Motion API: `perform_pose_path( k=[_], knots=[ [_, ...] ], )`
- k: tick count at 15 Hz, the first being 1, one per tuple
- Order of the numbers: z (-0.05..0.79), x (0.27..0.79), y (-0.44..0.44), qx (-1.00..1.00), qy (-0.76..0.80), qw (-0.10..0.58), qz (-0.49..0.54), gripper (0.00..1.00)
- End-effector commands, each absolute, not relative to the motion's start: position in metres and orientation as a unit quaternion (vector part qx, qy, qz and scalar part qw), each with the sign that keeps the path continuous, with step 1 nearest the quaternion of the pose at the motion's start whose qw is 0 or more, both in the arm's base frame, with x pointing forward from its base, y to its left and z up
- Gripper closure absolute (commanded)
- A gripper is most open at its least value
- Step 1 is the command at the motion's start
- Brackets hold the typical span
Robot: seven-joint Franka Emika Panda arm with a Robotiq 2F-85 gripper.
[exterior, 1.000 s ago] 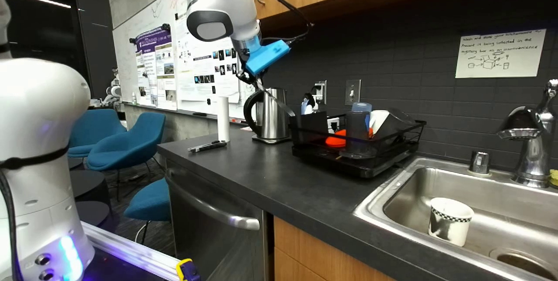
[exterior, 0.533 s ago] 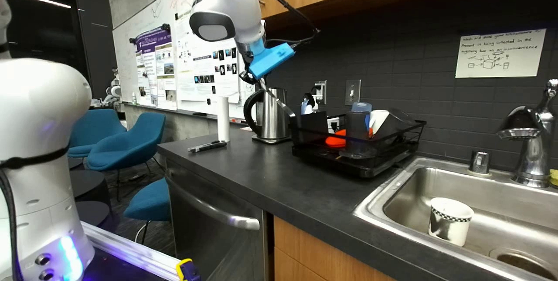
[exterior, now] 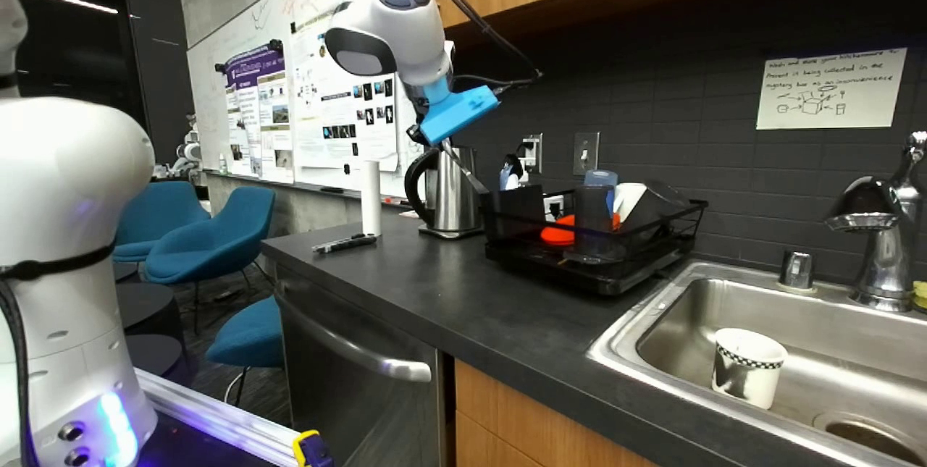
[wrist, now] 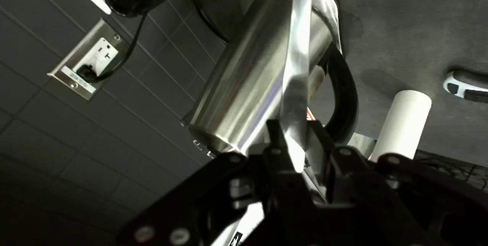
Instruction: Put the silver knife on the dishrack.
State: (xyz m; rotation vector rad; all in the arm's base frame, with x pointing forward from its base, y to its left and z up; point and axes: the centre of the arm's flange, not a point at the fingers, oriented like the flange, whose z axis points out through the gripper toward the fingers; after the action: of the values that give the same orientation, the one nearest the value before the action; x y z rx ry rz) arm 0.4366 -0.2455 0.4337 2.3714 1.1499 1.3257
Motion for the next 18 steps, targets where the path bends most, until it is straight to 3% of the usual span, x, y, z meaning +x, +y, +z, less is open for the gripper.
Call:
perform_pose_path(
  k=[1, 14, 16, 18],
  knots=[
    [0.421, 0.440, -0.260, 0.806, 0.368, 0.098, 0.453, 0.95],
    [0.418, 0.426, -0.273, 0.830, 0.327, 0.105, 0.439, 0.95],
    [0.419, 0.425, -0.273, 0.833, 0.324, 0.105, 0.436, 0.70],
    [0.419, 0.423, -0.272, 0.835, 0.321, 0.108, 0.434, 0.58]
  ],
)
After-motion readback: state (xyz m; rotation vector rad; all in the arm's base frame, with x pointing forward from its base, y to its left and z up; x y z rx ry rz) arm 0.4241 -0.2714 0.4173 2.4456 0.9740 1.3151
